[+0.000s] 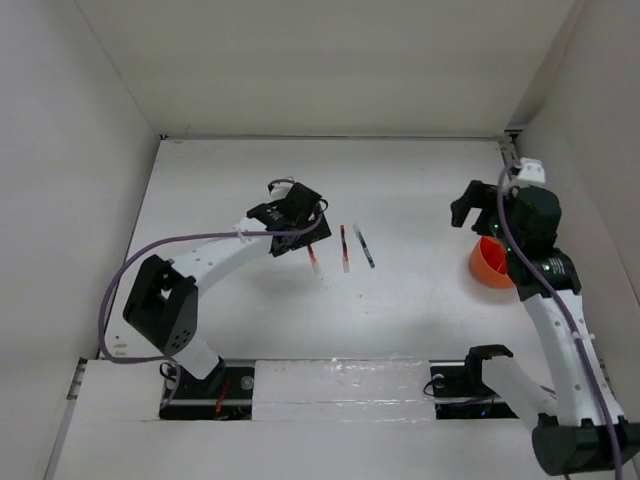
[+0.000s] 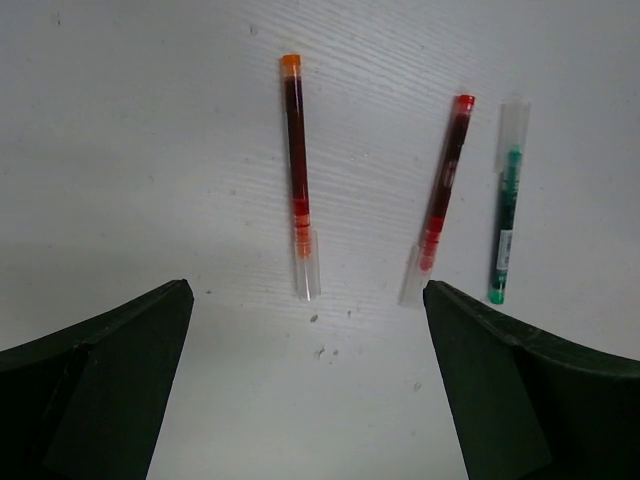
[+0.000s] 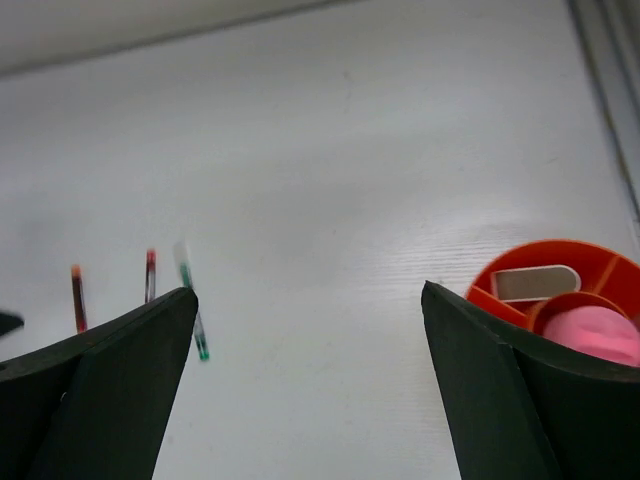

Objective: Sort the stationery into containers
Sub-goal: Pick up the pen from the center of the board.

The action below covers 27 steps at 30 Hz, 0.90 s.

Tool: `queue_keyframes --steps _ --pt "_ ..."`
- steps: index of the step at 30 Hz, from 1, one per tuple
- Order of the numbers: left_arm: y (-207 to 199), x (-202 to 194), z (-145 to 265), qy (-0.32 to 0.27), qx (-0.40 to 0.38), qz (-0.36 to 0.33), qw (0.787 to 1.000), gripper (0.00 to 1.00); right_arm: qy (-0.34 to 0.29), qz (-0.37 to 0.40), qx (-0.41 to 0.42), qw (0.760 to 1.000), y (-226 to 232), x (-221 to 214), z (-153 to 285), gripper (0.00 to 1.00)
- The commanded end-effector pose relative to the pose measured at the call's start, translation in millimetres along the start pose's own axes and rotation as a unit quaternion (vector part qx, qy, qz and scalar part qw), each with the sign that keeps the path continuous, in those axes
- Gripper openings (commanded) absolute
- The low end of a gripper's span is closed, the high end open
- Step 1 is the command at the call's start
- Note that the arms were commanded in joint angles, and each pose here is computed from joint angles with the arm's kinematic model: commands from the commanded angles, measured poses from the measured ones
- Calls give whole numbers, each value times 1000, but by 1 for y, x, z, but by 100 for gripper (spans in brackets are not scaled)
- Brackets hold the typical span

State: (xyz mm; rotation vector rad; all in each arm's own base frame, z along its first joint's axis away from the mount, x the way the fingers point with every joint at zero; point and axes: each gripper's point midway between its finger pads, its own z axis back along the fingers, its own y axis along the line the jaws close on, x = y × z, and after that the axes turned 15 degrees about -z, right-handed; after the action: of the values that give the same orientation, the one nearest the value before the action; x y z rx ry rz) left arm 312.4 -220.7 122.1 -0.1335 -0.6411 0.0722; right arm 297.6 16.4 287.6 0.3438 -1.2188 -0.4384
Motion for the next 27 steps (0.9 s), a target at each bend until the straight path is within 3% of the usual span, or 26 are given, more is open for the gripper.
queue_keyframes --steps 1,5,15,27 --pt "-5 9 -6 -4 12 13 1000 100 32 117 45 992 34 -9 -7 100" --pt "-6 10 -12 0 21 21 1000 100 109 180 78 975 65 -60 -30 97" --pt "4 -2 -43 32 80 -7 996 100 115 181 145 966 120 -96 -37 96" --pt "0 -7 -59 48 95 8 994 96 111 188 140 966 117 -101 -38 94"
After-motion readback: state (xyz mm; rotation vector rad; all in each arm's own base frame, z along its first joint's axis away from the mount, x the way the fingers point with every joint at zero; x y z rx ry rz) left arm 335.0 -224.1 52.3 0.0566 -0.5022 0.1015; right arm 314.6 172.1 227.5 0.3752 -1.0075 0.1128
